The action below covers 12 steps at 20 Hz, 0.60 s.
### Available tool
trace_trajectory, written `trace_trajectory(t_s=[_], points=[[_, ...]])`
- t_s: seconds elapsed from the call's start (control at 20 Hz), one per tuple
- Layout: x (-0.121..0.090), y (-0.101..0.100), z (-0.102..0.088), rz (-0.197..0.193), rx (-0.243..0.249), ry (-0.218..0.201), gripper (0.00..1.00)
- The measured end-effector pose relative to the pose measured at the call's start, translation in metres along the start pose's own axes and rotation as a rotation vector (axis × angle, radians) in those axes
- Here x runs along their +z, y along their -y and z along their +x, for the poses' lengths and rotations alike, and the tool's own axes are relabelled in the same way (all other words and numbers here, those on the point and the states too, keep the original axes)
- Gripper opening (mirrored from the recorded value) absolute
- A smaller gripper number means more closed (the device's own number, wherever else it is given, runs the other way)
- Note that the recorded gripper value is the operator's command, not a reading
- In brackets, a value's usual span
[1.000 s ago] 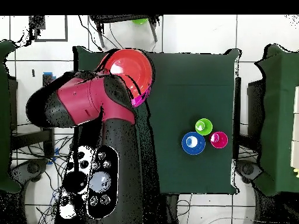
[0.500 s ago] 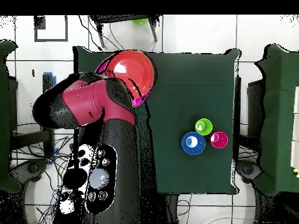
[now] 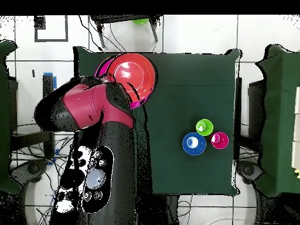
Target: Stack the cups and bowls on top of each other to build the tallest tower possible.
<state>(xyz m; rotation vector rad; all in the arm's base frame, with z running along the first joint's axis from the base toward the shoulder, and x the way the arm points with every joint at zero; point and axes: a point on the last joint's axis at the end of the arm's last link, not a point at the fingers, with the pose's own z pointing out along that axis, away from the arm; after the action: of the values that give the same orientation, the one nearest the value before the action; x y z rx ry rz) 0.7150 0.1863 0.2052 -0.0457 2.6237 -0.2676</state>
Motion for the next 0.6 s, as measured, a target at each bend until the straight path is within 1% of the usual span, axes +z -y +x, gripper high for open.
trace_trajectory(t_s=[0.35,0.6], points=[[-0.001,-0.011,0.006,-0.001,0.002,-0.010,0.00],[-0.001,-0.014,0.006,-0.006,0.013,-0.014,0.00]])
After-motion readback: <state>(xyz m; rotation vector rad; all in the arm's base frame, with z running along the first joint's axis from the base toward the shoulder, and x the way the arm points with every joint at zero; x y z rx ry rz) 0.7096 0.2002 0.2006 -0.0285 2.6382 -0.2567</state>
